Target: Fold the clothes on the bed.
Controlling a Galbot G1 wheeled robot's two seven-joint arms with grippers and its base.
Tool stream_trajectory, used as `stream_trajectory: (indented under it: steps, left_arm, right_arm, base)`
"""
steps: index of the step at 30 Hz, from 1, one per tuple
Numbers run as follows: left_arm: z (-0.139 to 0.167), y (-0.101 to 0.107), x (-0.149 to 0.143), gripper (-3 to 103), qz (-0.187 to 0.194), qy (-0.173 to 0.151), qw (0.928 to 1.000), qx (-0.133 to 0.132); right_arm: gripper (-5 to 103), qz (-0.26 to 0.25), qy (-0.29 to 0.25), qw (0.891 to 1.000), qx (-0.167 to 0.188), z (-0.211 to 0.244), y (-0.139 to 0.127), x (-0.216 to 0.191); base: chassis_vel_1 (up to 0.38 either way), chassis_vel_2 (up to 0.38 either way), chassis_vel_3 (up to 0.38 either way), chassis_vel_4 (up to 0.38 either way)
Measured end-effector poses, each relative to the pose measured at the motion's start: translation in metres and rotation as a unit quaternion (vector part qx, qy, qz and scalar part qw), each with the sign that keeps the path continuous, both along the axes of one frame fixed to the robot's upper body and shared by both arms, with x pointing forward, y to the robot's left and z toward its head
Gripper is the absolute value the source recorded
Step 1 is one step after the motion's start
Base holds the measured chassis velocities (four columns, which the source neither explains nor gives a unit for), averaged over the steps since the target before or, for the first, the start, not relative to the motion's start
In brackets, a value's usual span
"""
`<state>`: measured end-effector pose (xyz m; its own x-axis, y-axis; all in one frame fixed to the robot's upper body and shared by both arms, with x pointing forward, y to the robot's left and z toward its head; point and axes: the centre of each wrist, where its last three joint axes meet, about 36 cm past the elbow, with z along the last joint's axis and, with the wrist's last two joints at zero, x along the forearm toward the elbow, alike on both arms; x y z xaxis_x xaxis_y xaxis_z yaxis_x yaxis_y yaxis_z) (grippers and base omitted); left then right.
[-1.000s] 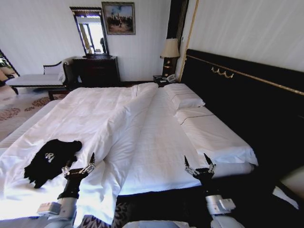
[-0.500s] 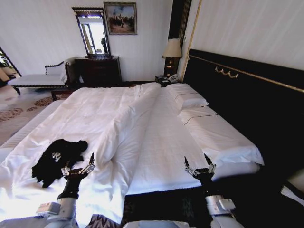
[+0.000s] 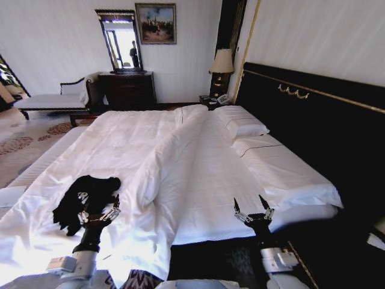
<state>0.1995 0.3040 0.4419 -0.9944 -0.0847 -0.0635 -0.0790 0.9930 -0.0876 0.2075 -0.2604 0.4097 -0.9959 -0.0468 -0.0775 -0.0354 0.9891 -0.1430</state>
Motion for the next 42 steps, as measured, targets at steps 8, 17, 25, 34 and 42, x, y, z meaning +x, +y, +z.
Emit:
stream_trajectory:
  steps: [8,17,25,34,42]
  left_arm:
    - [-0.0007,-0.0005,-0.0012,100,-0.002,0.002,1.0,0.0]
    - [-0.0008,-0.0011,-0.001,100,-0.002,0.002,1.0,0.0]
    - [0.0001,-0.0011,-0.0014,100,-0.003,0.002,1.0,0.0]
    - [0.0007,-0.0011,-0.0019,100,-0.002,0.002,1.0,0.0]
    - [0.0014,-0.0006,-0.0018,100,-0.002,0.001,1.0,0.0]
  right_arm:
    - [100,0.002,0.004,1.0,-0.002,-0.002,-0.0001,-0.0007]
    - [100,0.002,0.004,1.0,-0.003,-0.0023,-0.0002,-0.0011]
    - [100,0.001,0.004,1.0,-0.004,-0.0023,0.0003,-0.0012]
    - [100,0.001,0.003,1.0,0.002,-0.0001,0.0028,-0.0013]
    - [100,0.006,0.008,1.0,0.004,-0.0006,0.0085,-0.0031]
  base:
    - [0.127,0.137,-0.126,-0.135]
    - [0.162,0.157,-0.154,-0.159]
    - [0.171,0.173,-0.16,-0.171]
    - [0.189,0.183,-0.177,-0.178]
    - [0.175,0.172,-0.177,-0.168]
